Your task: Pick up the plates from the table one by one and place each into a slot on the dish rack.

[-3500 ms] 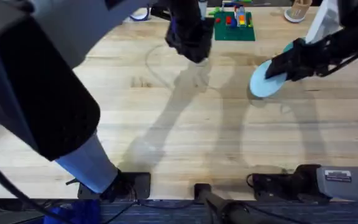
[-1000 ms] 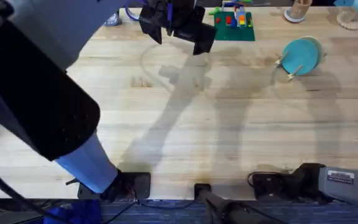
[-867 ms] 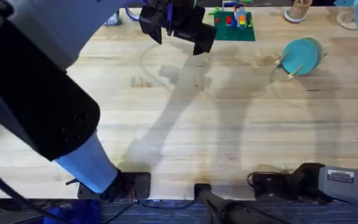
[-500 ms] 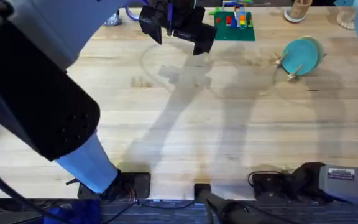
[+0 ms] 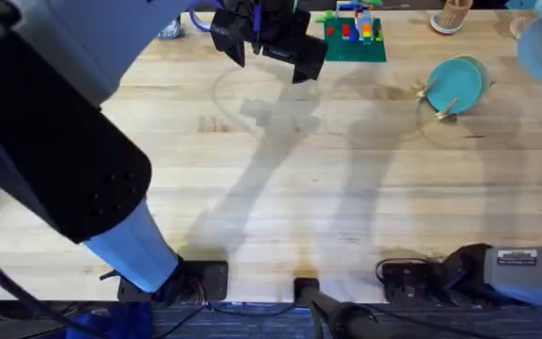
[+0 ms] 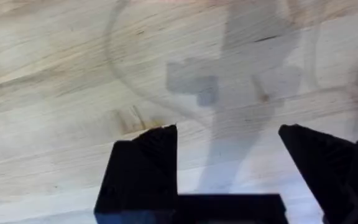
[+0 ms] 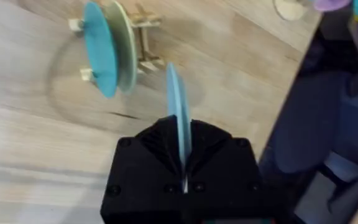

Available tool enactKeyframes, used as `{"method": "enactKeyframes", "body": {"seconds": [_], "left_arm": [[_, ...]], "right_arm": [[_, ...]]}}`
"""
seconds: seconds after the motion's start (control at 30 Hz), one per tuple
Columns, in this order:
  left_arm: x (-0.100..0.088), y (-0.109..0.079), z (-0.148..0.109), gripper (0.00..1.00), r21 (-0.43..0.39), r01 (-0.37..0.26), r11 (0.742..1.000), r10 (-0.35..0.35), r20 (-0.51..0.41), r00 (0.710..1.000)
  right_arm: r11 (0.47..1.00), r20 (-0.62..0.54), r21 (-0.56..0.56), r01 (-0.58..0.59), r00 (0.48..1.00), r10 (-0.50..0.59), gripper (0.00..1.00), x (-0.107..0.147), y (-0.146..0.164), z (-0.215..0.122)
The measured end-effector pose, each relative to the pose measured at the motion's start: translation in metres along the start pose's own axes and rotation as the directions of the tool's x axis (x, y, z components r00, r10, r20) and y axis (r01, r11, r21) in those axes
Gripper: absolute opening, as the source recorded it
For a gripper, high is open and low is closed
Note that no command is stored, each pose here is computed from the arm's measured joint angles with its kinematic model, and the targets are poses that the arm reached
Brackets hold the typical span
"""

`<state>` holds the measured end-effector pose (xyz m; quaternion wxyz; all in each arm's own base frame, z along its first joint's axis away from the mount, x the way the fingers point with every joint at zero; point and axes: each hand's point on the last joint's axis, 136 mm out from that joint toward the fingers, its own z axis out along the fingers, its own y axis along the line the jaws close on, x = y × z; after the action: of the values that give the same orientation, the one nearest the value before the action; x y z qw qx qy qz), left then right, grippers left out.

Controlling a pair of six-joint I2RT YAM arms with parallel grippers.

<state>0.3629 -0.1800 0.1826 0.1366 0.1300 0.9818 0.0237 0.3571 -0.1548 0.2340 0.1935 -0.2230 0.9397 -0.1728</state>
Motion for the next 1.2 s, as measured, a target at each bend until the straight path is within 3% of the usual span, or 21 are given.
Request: {"method": "enactKeyframes", "body": {"seconds": [0.3, 0.5, 1.2], "left_arm": [[0.000, 0.000, 0.000, 0.994, 0.000, 0.000, 1.000, 0.000, 0.000, 1.000], [0.000, 0.000, 0.000, 0.993, 0.000, 0.000, 1.000, 0.000, 0.000, 1.000], [0.000, 0.000, 0.000, 0.995, 0.000, 0.000, 1.000, 0.000, 0.000, 1.000]], "right_arm": [[0.997, 0.060, -0.074, -0.002, 0.998, 0.007, 0.032, -0.010, 0.011, 0.005], [0.992, 0.040, -0.129, -0.007, 0.999, 0.012, 0.032, -0.011, 0.017, 0.026], [0.985, 0.045, -0.172, -0.024, 0.998, 0.033, 0.035, -0.020, 0.019, 0.061]]}}
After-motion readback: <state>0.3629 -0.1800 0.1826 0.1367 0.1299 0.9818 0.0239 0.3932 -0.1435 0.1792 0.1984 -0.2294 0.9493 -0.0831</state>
